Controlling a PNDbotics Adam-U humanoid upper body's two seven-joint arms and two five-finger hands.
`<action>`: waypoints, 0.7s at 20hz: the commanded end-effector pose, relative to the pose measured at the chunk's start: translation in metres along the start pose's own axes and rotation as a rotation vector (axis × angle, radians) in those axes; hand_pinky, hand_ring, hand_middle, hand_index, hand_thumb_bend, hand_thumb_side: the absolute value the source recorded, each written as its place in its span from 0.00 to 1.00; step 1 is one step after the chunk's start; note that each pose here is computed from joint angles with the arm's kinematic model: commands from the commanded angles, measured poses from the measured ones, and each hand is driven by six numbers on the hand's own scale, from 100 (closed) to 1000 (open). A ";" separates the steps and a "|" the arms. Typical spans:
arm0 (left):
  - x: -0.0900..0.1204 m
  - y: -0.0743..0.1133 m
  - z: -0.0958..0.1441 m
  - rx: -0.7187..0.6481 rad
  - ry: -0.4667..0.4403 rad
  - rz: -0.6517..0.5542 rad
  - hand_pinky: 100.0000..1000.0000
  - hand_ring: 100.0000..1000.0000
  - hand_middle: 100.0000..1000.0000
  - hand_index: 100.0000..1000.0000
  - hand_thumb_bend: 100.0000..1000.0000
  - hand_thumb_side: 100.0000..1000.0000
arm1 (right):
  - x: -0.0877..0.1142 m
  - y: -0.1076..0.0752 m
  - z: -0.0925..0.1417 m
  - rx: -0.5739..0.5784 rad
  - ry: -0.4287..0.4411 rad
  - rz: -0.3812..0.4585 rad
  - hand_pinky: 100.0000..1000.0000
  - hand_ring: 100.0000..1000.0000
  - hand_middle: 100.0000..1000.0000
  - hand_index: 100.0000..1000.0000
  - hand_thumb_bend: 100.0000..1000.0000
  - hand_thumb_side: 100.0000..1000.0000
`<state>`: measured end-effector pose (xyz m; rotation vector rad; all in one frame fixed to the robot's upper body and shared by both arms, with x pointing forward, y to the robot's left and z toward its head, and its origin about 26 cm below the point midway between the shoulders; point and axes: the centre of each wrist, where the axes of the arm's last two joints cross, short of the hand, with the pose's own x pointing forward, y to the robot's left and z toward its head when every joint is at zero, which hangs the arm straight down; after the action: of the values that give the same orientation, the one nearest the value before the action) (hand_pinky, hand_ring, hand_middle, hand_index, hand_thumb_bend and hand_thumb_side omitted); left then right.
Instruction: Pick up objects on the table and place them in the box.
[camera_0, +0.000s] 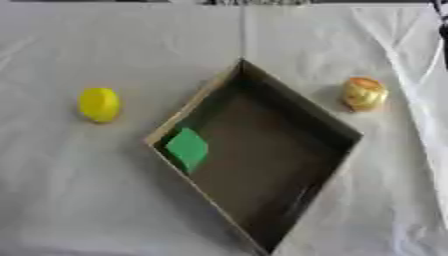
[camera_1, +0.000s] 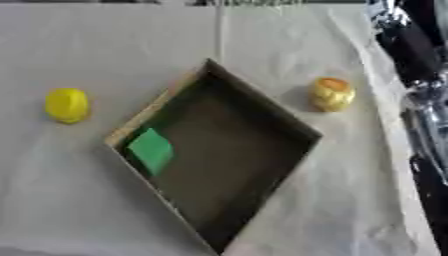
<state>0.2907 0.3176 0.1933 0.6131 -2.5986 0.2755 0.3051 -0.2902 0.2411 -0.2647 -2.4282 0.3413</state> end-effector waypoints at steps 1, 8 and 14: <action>0.006 0.004 -0.008 -0.003 -0.042 -0.012 0.71 0.71 0.70 0.79 0.05 0.48 | 0.008 -0.005 -0.004 0.015 -0.031 0.028 0.88 0.77 0.68 0.76 0.00 0.54; 0.006 0.005 -0.008 -0.008 -0.042 -0.018 0.71 0.71 0.70 0.79 0.05 0.48 | 0.012 -0.019 -0.005 0.083 0.001 0.182 0.88 0.79 0.71 0.78 0.00 0.54; 0.006 0.008 -0.008 -0.015 -0.040 -0.032 0.71 0.71 0.70 0.79 0.04 0.48 | 0.024 -0.049 -0.009 0.352 0.098 0.722 0.87 0.84 0.79 0.85 0.00 0.24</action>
<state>0.2893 0.3201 0.1917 0.6285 -2.5907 0.2604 0.2930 -0.3254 0.2610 -0.8374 -2.0991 0.9104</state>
